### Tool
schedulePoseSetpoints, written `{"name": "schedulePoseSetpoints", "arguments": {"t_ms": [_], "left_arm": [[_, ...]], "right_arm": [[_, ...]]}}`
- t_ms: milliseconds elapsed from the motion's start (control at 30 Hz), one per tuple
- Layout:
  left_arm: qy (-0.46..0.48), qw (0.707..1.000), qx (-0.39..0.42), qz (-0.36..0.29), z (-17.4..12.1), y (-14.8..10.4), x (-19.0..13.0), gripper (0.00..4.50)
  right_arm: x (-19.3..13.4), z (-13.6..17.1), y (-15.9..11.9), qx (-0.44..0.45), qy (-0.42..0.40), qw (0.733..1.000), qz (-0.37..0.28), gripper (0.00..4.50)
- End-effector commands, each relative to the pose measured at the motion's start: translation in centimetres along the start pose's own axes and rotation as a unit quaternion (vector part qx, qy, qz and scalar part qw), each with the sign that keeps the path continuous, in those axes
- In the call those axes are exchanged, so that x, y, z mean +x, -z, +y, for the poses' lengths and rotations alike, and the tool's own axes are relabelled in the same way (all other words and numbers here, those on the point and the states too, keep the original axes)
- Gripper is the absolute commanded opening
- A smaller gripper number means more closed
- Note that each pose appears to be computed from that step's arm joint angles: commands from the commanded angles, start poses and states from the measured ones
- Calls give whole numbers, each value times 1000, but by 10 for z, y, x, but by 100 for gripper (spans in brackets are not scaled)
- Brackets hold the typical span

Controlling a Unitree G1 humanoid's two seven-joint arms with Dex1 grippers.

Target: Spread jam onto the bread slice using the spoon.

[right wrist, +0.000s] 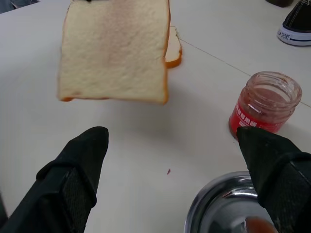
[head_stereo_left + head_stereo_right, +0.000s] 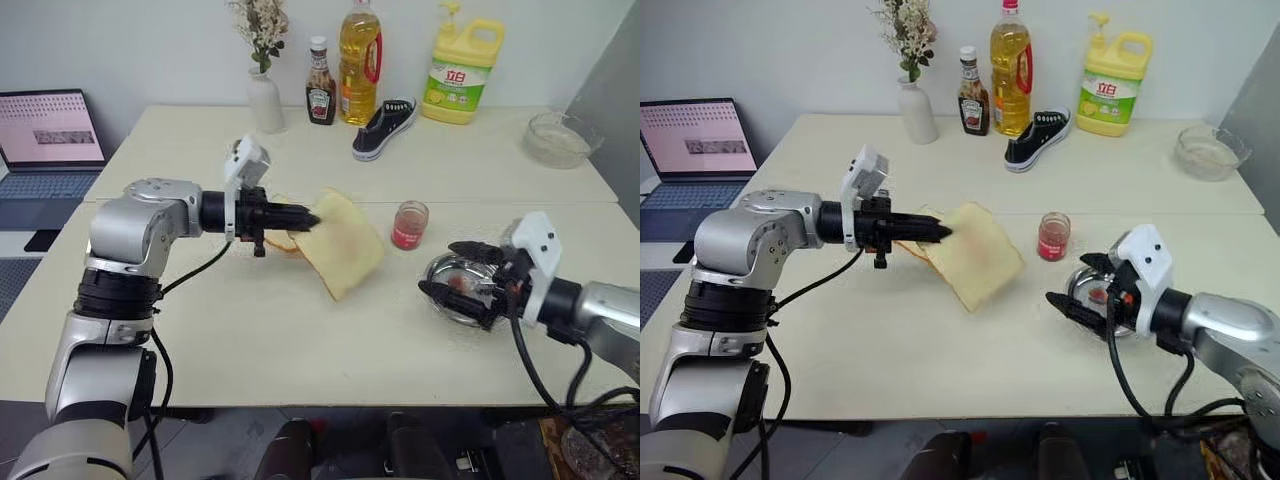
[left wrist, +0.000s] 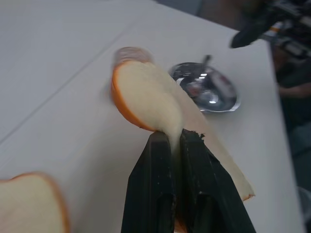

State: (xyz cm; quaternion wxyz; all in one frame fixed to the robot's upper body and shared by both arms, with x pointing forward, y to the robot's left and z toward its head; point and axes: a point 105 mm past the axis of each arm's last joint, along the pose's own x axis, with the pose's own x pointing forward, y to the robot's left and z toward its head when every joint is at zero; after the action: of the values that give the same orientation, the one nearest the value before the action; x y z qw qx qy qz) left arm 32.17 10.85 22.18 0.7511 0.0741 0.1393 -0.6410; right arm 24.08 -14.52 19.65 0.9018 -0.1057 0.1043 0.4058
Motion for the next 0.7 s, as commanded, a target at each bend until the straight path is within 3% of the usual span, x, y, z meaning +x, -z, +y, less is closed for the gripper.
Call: {"name": "schedulePoseSetpoints", "arguments": {"t_ms": [33, 100, 200, 467, 700], "left_arm": [[42, 992, 72, 97, -10, 35, 14, 2], [30, 980, 124, 152, 3, 62, 25, 2], [24, 967, 177, 179, 18, 78, 40, 2], [0, 929, 312, 200, 49, 79, 67, 2], [-10, 911, 352, 215, 60, 84, 64, 2]], "right_arm": [[-10, 20, -2, -4, -23, 1000, 0, 450], [-11, 29, 4, 3, -31, 999, 12, 450], [-9, 36, 9, 11, -31, 999, 17, 450], [-6, 32, 13, 18, -6, 1000, 18, 450], [-7, 30, 14, 18, 2, 1000, 19, 450]]}}
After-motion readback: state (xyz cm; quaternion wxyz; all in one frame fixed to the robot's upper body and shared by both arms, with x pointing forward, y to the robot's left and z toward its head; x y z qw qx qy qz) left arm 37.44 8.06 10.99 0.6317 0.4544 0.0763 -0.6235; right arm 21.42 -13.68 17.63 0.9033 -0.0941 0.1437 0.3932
